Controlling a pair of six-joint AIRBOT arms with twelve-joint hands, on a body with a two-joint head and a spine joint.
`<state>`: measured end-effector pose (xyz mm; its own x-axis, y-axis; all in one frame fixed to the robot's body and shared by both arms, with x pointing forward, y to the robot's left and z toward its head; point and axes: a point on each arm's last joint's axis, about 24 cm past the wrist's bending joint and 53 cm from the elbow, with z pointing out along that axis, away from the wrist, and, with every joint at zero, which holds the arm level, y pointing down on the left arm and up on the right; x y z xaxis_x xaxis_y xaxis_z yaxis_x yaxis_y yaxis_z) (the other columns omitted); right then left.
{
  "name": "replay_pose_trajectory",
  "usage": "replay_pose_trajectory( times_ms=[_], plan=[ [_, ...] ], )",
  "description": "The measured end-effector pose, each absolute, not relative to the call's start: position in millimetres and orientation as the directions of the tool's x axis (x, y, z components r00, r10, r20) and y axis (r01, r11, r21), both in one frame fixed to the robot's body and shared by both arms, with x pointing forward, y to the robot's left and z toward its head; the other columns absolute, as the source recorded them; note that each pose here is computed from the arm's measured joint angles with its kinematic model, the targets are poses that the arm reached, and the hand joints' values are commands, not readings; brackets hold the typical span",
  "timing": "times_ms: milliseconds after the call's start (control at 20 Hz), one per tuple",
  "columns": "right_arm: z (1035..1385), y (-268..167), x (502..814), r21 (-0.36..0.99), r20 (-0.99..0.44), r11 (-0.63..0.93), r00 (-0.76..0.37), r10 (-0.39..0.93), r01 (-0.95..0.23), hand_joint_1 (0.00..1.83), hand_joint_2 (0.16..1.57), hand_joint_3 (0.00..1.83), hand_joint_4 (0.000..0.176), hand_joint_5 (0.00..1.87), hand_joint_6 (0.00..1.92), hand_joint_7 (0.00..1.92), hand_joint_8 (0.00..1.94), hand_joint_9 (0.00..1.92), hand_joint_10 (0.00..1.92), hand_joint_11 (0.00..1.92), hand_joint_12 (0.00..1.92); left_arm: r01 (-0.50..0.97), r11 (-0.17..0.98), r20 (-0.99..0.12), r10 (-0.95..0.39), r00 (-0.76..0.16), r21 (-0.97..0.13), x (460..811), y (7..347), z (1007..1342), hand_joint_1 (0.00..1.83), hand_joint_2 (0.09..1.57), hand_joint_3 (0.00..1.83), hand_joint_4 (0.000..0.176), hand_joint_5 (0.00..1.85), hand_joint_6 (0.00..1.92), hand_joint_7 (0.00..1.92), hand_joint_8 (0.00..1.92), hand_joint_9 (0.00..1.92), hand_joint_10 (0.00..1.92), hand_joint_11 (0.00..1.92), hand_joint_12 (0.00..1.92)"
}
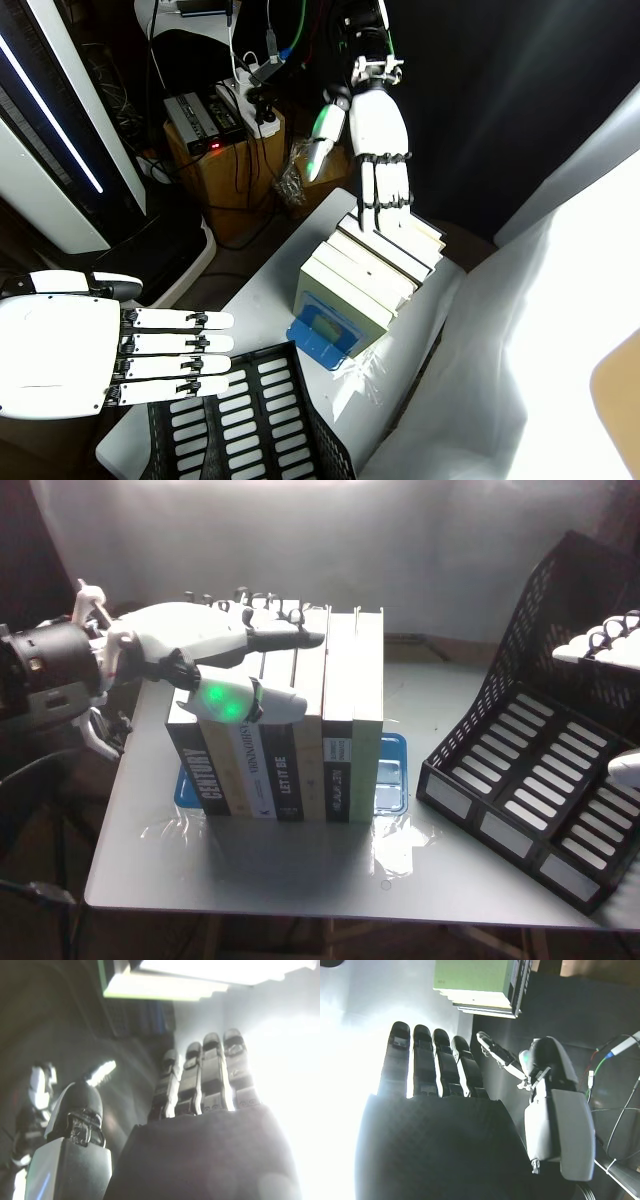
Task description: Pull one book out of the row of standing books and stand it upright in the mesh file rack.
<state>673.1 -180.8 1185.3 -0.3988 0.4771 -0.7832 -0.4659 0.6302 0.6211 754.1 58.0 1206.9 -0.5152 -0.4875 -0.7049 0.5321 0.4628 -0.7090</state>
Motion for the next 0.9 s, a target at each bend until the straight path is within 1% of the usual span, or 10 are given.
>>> replay_pose_trajectory(
  times_ms=[100,200,350,400,450,600,650,750,850,900],
  plan=[
    [1185.0,-180.9,673.5,0.623,-0.782,0.630,-0.399,0.479,-0.464,0.32,1.21,0.00,0.005,0.00,0.00,0.00,0.00,0.00,0.00,0.00,0.00,0.532,0.497,-0.728,-0.463,-0.506,-0.686,759.3,56.3,1201.1,0.00,1.21,0.00,0.089,0.25,0.06,0.00,0.00,0.00,0.00,0.00,0.00],
    [1183.6,-179.9,674.3,0.623,-0.782,0.630,-0.401,0.478,-0.464,0.33,1.21,0.00,0.003,0.00,0.00,0.00,0.00,0.00,0.00,0.00,0.00,0.533,0.535,-0.755,-0.428,-0.497,-0.655,763.3,54.6,1192.6,0.00,1.20,0.00,0.104,0.30,0.07,0.00,0.00,0.00,0.00,0.00,0.00],
    [1183.5,-179.3,674.2,0.625,-0.780,0.628,-0.402,0.480,-0.464,0.33,1.21,0.00,0.002,0.00,0.00,0.00,0.00,0.00,0.00,0.00,0.00,0.557,0.594,-0.808,-0.342,-0.480,-0.581,763.7,48.3,1177.7,0.00,1.20,0.00,0.105,0.31,0.07,0.00,0.00,0.00,0.00,0.00,0.00],
    [1183.6,-179.3,674.3,0.625,-0.780,0.628,-0.402,0.480,-0.464,0.32,1.21,0.00,0.008,0.00,0.00,0.00,0.00,0.00,0.00,0.00,0.00,0.564,0.603,-0.819,-0.321,-0.476,-0.564,763.5,45.6,1174.7,0.00,1.20,0.00,0.106,0.37,0.09,0.00,0.00,0.00,0.00,0.00,0.00],
    [1183.4,-179.2,674.3,0.626,-0.780,0.628,-0.402,0.480,-0.463,0.29,1.21,0.00,0.023,0.00,0.00,0.00,0.00,0.00,0.00,0.00,0.00,0.574,0.607,-0.827,-0.303,-0.473,-0.550,762.1,41.9,1172.4,0.00,1.21,0.00,0.094,0.45,0.06,0.00,0.00,0.00,0.00,0.00,0.00],
    [1183.5,-178.8,674.4,0.628,-0.777,0.626,-0.402,0.483,-0.462,0.29,1.21,0.00,0.023,0.00,0.00,0.00,0.00,0.00,0.00,0.00,0.00,0.611,0.621,-0.862,-0.245,-0.443,-0.491,761.4,38.5,1173.7,0.00,1.19,0.00,0.102,0.46,0.04,0.00,0.00,0.00,0.00,0.00,0.00],
    [1183.1,-179.0,674.6,0.629,-0.777,0.626,-0.403,0.483,-0.461,0.30,1.21,0.00,0.031,0.00,0.00,0.00,0.00,0.00,0.00,0.00,0.00,0.626,0.627,-0.876,-0.214,-0.433,-0.463,759.6,37.4,1170.8,0.00,1.19,0.00,0.097,0.49,0.05,0.00,0.00,0.00,0.00,0.00,0.00],
    [1183.0,-179.5,674.9,0.628,-0.777,0.628,-0.403,0.483,-0.460,0.31,1.21,0.00,0.028,0.00,0.00,0.00,0.00,0.00,0.00,0.00,0.00,0.654,0.633,-0.897,-0.164,-0.410,-0.415,755.0,34.2,1170.5,0.00,1.20,0.00,0.098,0.50,0.05,0.00,0.00,0.00,0.00,0.00,0.00],
    [1183.7,-179.7,675.1,0.630,-0.776,0.626,-0.402,0.487,-0.459,0.32,1.21,0.00,0.025,0.00,0.00,0.00,0.00,0.00,0.00,0.00,0.00,0.681,0.629,-0.912,-0.116,-0.393,-0.374,747.5,31.4,1168.4,0.00,1.18,0.00,0.083,0.56,0.07,0.00,0.00,0.00,0.00,0.00,0.00],
    [1183.0,-180.3,675.3,0.632,-0.774,0.626,-0.403,0.489,-0.456,0.33,1.21,0.00,0.021,0.00,0.00,0.00,0.00,0.00,0.00,0.00,0.00,0.700,0.625,-0.922,-0.089,-0.378,-0.347,743.3,29.3,1169.8,0.00,1.18,0.00,0.067,0.57,0.07,0.00,0.00,0.00,0.00,0.00,0.00]
  ],
)
